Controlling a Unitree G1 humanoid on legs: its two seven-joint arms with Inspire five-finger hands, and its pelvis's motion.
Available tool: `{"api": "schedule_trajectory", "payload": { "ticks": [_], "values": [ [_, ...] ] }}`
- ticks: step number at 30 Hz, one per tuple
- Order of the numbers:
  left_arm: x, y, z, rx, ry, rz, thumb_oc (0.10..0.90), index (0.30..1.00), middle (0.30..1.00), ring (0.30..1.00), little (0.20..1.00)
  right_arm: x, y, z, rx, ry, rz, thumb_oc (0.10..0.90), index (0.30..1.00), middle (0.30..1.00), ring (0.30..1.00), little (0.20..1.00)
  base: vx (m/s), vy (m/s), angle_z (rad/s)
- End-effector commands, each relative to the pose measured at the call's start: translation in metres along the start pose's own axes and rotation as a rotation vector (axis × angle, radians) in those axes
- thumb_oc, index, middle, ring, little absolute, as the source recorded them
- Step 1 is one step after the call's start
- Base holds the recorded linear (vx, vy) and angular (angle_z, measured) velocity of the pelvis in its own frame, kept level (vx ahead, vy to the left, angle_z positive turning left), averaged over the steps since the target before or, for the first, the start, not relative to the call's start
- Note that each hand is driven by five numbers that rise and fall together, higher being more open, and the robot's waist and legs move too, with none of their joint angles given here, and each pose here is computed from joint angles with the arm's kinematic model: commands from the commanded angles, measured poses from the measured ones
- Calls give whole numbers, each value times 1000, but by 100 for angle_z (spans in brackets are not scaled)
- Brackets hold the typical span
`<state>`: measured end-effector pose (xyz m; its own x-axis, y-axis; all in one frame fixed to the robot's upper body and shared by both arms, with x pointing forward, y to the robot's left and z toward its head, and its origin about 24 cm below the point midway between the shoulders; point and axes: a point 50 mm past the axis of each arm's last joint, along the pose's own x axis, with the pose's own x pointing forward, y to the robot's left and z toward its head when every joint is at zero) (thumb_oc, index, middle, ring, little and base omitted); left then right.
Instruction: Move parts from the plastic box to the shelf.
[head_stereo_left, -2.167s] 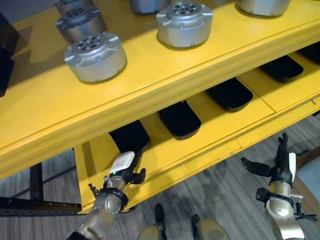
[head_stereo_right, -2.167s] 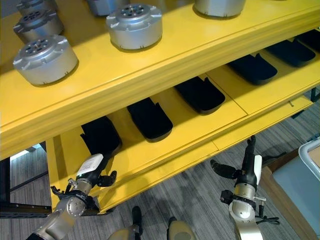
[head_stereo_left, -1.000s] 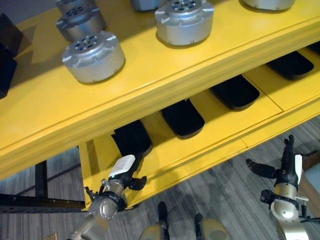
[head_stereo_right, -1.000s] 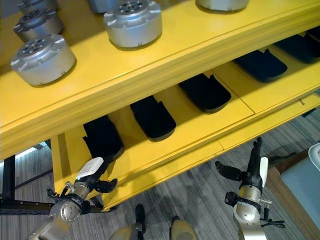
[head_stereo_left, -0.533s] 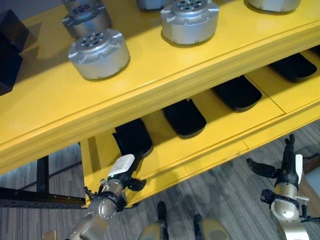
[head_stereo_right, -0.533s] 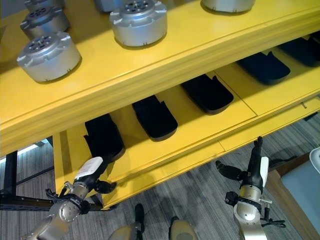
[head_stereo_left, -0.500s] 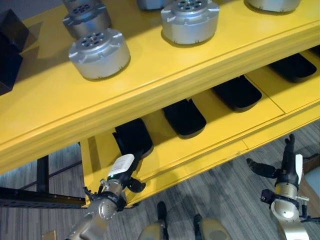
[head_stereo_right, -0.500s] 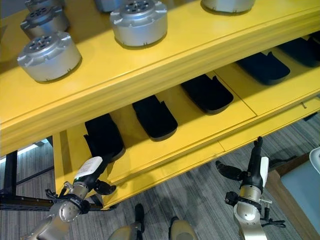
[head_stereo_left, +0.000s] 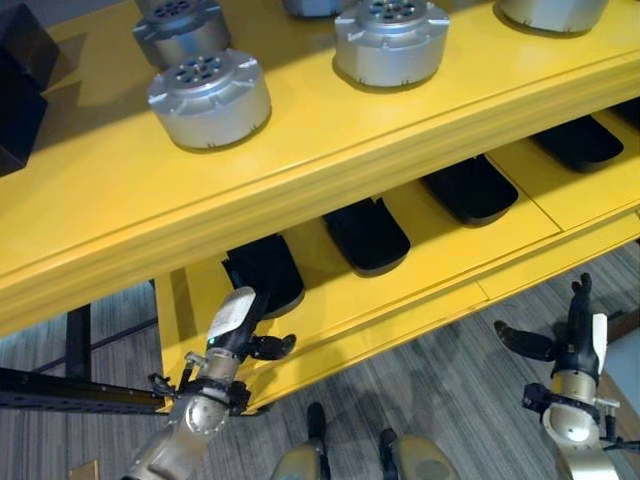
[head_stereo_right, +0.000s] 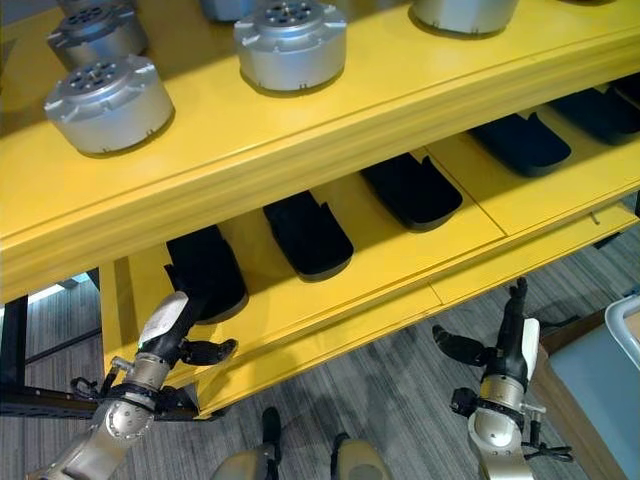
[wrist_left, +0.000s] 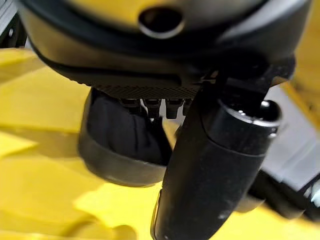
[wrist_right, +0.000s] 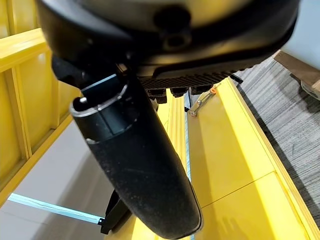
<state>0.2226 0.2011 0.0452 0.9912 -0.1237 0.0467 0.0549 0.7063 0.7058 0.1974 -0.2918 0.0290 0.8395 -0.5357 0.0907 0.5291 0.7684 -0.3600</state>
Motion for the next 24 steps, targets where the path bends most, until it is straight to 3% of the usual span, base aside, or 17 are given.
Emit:
{"api": "schedule_trajectory", "payload": {
  "ticks": [1, 4, 8, 11, 15, 24],
  "values": [
    [8, 32, 44, -257, -266, 156, 900, 1000, 1000, 1000, 1000, 14, -11, 51, 69, -276, -82, 900, 1000, 1000, 1000, 1000, 0, 0, 0],
    [4, 32, 47, -398, -313, 108, 900, 1000, 1000, 1000, 1000, 13, -10, 50, 72, -274, -86, 900, 1000, 1000, 1000, 1000, 0, 0, 0],
    [-5, 23, 53, -846, -411, -114, 900, 1000, 1000, 1000, 1000, 11, -11, 52, 102, -293, -74, 900, 1000, 1000, 1000, 1000, -25, -26, 1],
    [-10, 13, 56, -1045, -482, -241, 900, 1000, 1000, 1000, 1000, 11, -6, 55, 120, -307, -30, 900, 1000, 1000, 1000, 1000, 0, 0, 0],
    [-15, 6, 55, -1142, -501, -308, 900, 1000, 1000, 1000, 1000, 9, 0, 52, 120, -297, 13, 900, 1000, 1000, 1000, 1000, -7, -19, -1],
    [-22, 9, 56, -1181, -599, -417, 900, 1000, 1000, 1000, 1000, 5, -11, 47, 113, -285, -34, 900, 1000, 1000, 1000, 1000, -118, 13, 26]
  ]
}}
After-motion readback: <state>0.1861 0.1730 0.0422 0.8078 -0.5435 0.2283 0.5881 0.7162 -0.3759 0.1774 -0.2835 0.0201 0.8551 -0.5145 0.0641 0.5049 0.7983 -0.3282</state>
